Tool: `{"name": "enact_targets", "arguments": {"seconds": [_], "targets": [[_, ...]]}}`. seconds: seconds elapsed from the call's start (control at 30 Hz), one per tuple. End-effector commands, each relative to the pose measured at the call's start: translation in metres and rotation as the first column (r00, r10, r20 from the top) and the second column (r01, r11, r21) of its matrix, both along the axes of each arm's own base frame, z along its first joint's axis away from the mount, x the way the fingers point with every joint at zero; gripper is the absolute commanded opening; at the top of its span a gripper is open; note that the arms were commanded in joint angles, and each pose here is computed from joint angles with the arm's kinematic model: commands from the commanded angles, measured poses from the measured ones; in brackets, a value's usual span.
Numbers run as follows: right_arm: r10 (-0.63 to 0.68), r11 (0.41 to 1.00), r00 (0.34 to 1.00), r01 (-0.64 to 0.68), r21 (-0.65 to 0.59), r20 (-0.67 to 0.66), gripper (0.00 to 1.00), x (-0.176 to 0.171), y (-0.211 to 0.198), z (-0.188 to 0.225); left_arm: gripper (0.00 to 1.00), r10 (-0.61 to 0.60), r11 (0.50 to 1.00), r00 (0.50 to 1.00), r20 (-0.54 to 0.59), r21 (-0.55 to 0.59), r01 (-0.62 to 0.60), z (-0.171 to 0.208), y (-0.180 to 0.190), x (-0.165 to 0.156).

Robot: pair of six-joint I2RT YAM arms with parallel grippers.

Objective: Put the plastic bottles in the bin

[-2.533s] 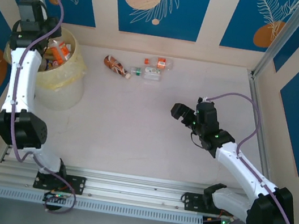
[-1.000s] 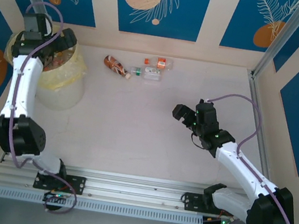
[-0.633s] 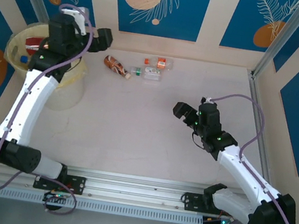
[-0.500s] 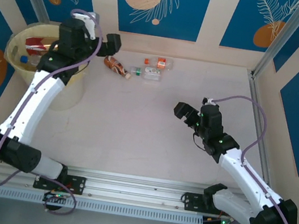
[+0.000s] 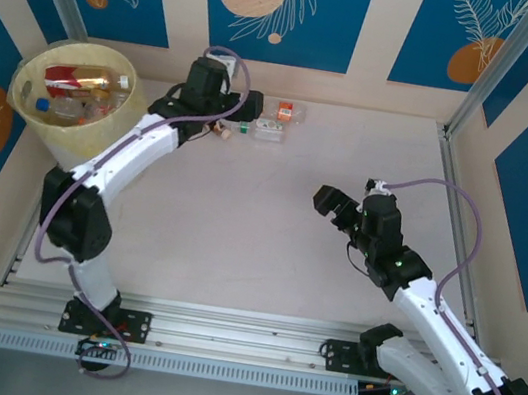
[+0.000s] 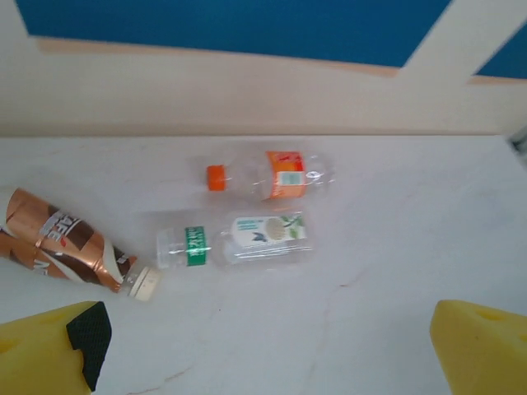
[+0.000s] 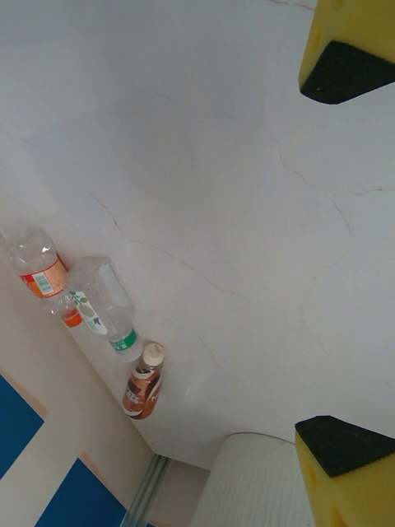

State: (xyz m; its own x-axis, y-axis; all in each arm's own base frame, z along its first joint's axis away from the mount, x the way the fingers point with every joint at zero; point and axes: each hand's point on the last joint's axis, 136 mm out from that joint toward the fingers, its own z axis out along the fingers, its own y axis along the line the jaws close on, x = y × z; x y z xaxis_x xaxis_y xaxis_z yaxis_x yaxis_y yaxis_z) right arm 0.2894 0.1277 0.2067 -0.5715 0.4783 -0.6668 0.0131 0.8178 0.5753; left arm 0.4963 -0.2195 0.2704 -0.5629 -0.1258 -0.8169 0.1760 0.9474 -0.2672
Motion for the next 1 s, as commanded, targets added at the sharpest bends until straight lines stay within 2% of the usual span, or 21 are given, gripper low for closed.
{"name": "enact_targets", "arguments": {"seconds": [0.0, 0.2, 0.37, 0.53, 0.67, 0.8, 0.97], "targets": [[-0.032, 0.999, 0.999, 0.032, -0.012, -0.015, 1.00, -0.005, -0.009, -0.006, 1.00, 0.166, 0.986, 0.986, 0.000, 0.007, -0.166, -0.007, 0.014, 0.025], [-0.049, 0.999, 0.999, 0.048, -0.025, -0.013, 0.99, -0.009, -0.015, -0.004, 1.00, 0.307, 0.949, 0.949, -0.067, 0.101, -0.299, -0.057, 0.026, 0.057], [-0.063, 0.997, 0.998, 0.062, -0.037, -0.009, 1.00, -0.013, -0.021, -0.004, 1.00, 0.436, 0.897, 0.896, -0.083, 0.122, -0.425, -0.082, 0.045, 0.074], [-0.077, 0.996, 0.997, 0.077, -0.046, -0.010, 1.00, -0.014, -0.025, -0.006, 1.00, 0.556, 0.830, 0.826, -0.091, 0.118, -0.546, -0.105, 0.067, 0.085], [-0.090, 0.995, 0.996, 0.089, -0.055, -0.015, 0.99, -0.015, -0.028, -0.009, 1.00, 0.658, 0.752, 0.746, -0.099, 0.129, -0.646, -0.119, 0.092, 0.089], [-0.089, 0.994, 0.996, 0.088, -0.058, -0.014, 1.00, -0.016, -0.029, -0.009, 1.00, 0.715, 0.698, 0.693, -0.097, 0.157, -0.698, -0.130, 0.109, 0.097], [-0.111, 0.992, 0.994, 0.110, -0.069, -0.019, 1.00, -0.016, -0.034, -0.010, 1.00, 0.758, 0.652, 0.635, -0.149, 0.183, -0.736, -0.149, 0.126, 0.104]]}}
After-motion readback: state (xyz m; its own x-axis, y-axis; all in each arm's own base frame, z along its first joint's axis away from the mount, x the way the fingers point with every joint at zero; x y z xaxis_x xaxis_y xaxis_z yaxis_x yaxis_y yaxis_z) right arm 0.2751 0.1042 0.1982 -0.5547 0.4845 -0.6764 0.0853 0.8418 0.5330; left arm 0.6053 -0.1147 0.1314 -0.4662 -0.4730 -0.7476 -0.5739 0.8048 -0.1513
